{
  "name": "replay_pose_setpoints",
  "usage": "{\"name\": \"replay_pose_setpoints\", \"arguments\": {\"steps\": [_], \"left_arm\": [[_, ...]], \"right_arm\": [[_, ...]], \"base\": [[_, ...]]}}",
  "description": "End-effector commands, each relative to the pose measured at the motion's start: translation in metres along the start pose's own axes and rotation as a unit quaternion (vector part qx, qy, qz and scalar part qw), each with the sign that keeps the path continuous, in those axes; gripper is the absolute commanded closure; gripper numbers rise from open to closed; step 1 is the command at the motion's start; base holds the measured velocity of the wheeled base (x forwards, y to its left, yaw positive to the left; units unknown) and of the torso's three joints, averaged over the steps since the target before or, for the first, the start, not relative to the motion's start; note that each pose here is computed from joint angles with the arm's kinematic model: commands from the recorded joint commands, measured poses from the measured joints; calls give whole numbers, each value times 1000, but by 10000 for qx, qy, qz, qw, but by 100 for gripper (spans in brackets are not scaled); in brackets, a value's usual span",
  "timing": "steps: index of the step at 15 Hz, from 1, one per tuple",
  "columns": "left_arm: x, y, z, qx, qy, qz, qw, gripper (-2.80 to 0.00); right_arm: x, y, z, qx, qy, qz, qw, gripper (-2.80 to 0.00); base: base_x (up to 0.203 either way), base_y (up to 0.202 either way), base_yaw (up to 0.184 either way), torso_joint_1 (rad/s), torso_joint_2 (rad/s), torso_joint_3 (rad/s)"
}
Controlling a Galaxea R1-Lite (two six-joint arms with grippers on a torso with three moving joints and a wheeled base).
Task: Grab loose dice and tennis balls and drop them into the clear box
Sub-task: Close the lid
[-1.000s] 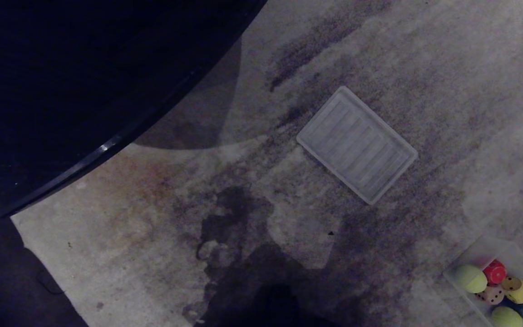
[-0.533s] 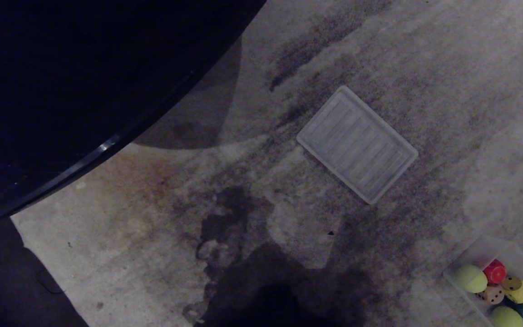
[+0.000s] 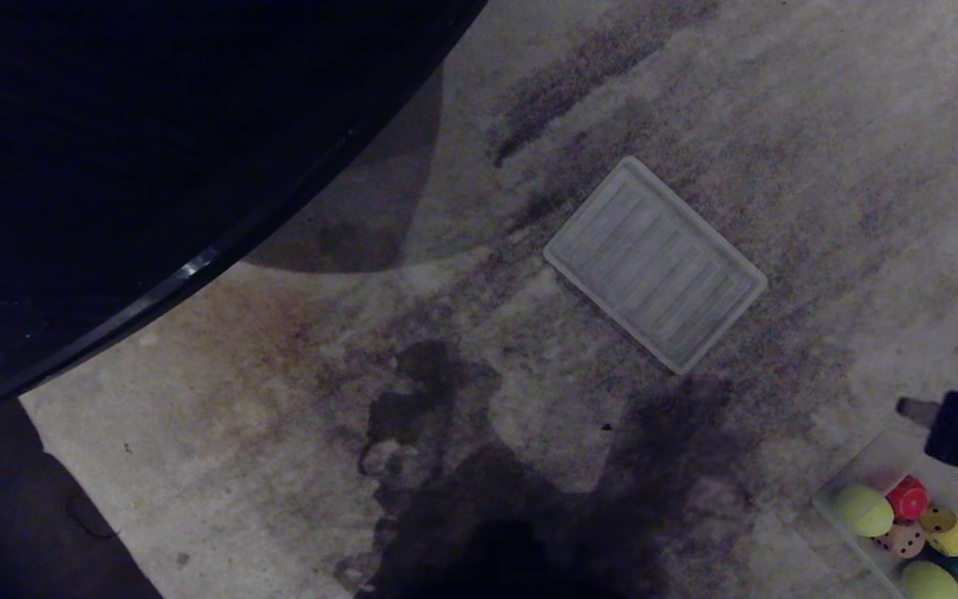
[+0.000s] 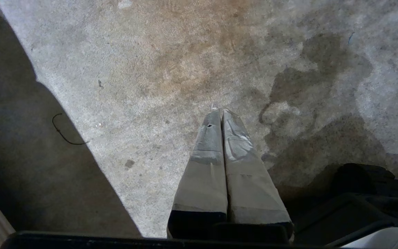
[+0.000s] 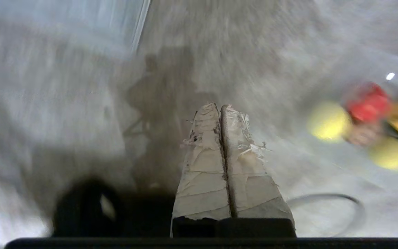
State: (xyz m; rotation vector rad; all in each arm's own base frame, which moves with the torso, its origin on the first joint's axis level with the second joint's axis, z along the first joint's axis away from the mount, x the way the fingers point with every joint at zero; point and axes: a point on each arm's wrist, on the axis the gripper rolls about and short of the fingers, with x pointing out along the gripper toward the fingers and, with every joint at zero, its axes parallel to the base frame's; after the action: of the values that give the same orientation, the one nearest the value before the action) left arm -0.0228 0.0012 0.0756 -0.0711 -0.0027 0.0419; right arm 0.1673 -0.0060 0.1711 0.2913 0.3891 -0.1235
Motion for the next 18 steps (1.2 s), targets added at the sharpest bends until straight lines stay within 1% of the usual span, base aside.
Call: {"name": "replay_pose_setpoints", "arguments": {"steps": [1,3,5,7,8,9,13,16,18], "left_arm": [[0,0,0,-4,14,6,10000,0],[0,0,0,-4,14,6,10000,0],[0,0,0,-4,14,6,10000,0],[0,0,0,-4,14,6,10000,0],[0,0,0,-4,14,6,10000,0],[0,0,0,-4,14,6,10000,0],[0,0,0,-4,14,6,10000,0],[0,0,0,-4,14,6,10000,0],[0,0,0,-4,14,6,10000,0]], "right_arm": [[80,2,-10,299,489,-165,9982,0],[108,8,-9,540,446,-91,9975,0],[132,18,-1,710,319,20,9970,0],[146,29,4,892,267,160,9955,0],[149,32,2,910,304,192,9952,0],[150,34,2,896,296,213,9953,-280],[164,47,-1,822,312,244,9958,-280],[172,47,-6,824,342,223,9958,-280],[178,46,-10,809,385,121,9959,-280]], "base": [[0,0,0,0,0,0],[0,0,0,0,0,0],[0,0,0,0,0,0],[0,0,0,0,0,0],[0,0,0,0,0,0],[0,0,0,0,0,0],[0,0,0,0,0,0],[0,0,0,0,0,0],[0,0,0,0,0,0]]}}
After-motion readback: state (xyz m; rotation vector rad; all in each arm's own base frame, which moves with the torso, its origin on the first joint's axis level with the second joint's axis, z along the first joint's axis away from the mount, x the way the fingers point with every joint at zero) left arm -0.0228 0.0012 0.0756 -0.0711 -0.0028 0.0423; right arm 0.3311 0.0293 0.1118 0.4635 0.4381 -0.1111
